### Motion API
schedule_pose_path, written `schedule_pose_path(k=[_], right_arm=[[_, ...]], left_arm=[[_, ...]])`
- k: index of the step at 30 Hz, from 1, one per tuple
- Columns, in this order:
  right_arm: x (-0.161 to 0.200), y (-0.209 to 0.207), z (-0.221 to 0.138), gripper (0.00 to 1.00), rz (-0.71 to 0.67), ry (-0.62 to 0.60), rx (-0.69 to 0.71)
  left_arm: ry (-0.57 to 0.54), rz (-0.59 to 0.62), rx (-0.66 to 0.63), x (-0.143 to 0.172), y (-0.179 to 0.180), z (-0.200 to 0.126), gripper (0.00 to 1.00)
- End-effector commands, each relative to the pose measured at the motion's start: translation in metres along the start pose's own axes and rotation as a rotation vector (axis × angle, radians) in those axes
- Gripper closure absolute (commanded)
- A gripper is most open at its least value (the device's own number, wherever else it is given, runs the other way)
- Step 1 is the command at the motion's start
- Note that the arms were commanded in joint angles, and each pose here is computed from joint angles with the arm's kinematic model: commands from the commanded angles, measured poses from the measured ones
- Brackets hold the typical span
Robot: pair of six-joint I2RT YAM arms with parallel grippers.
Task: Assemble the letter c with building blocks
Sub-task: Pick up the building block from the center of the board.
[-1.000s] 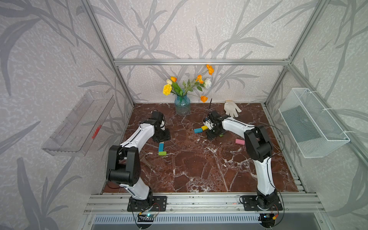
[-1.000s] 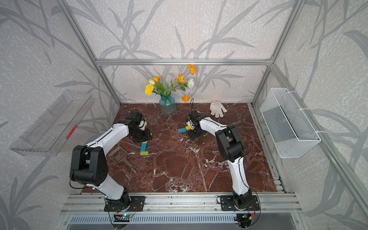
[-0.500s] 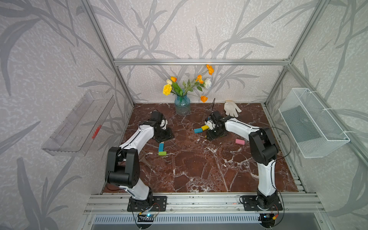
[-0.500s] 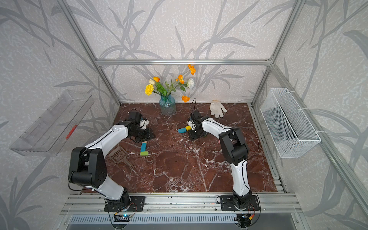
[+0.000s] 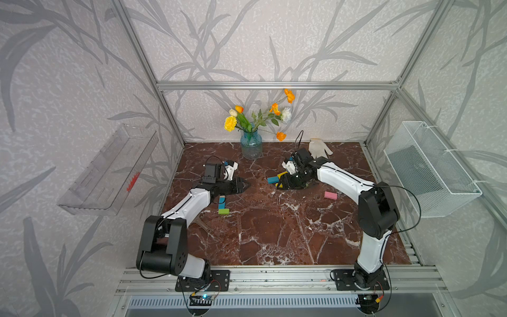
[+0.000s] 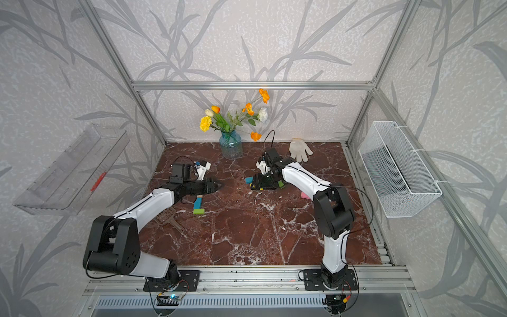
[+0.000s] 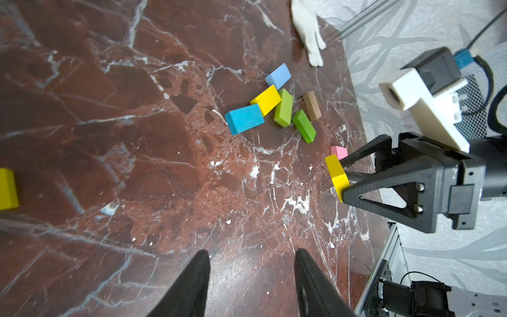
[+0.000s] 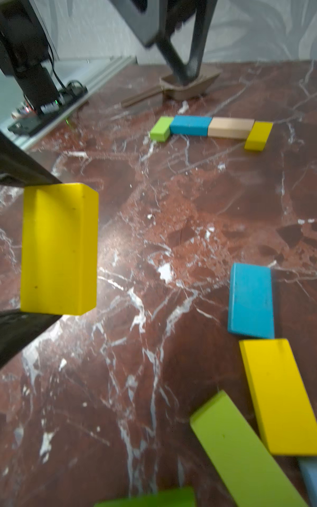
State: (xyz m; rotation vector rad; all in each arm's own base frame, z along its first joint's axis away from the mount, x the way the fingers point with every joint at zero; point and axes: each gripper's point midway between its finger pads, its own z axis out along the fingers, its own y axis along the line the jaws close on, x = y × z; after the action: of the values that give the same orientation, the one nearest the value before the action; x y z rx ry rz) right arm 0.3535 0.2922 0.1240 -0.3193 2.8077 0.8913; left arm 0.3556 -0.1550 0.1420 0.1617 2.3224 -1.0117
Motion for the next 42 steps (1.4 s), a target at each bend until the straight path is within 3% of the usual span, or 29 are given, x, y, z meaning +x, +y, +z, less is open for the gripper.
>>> schedule_pose_path(k=[1, 5, 13, 24, 33, 42], right_arm=[[0.008, 0.038, -0.021, 0.42, 0.137, 0.064, -0.150], [0.008, 0.054, -0.028, 0.42, 0.207, 0.098, -0.221], [0.012, 0.076, -0.035, 0.43, 0.278, 0.148, -0.316], [0.015, 0.097, -0.037, 0.43, 0.252, 0.163, -0.354], [0.015, 0.109, -0.042, 0.43, 0.200, 0.147, -0.373], [0.017, 0.118, -0.042, 0.43, 0.180, 0.154, -0.395]], left_arm=[[-0.141, 0.312, 0.119, -0.027, -0.046, -0.007, 0.48], [-0.150, 0.547, 0.147, -0.018, -0.066, -0.004, 0.48], [-0.162, 0.773, 0.211, -0.001, -0.090, 0.003, 0.41], [-0.131, 0.830, 0.344, 0.015, -0.110, 0.004, 0.40], [-0.106, 0.837, 0.349, 0.022, -0.109, 0.006, 0.44], [-0.108, 0.839, 0.381, 0.023, -0.113, 0.005, 0.62]])
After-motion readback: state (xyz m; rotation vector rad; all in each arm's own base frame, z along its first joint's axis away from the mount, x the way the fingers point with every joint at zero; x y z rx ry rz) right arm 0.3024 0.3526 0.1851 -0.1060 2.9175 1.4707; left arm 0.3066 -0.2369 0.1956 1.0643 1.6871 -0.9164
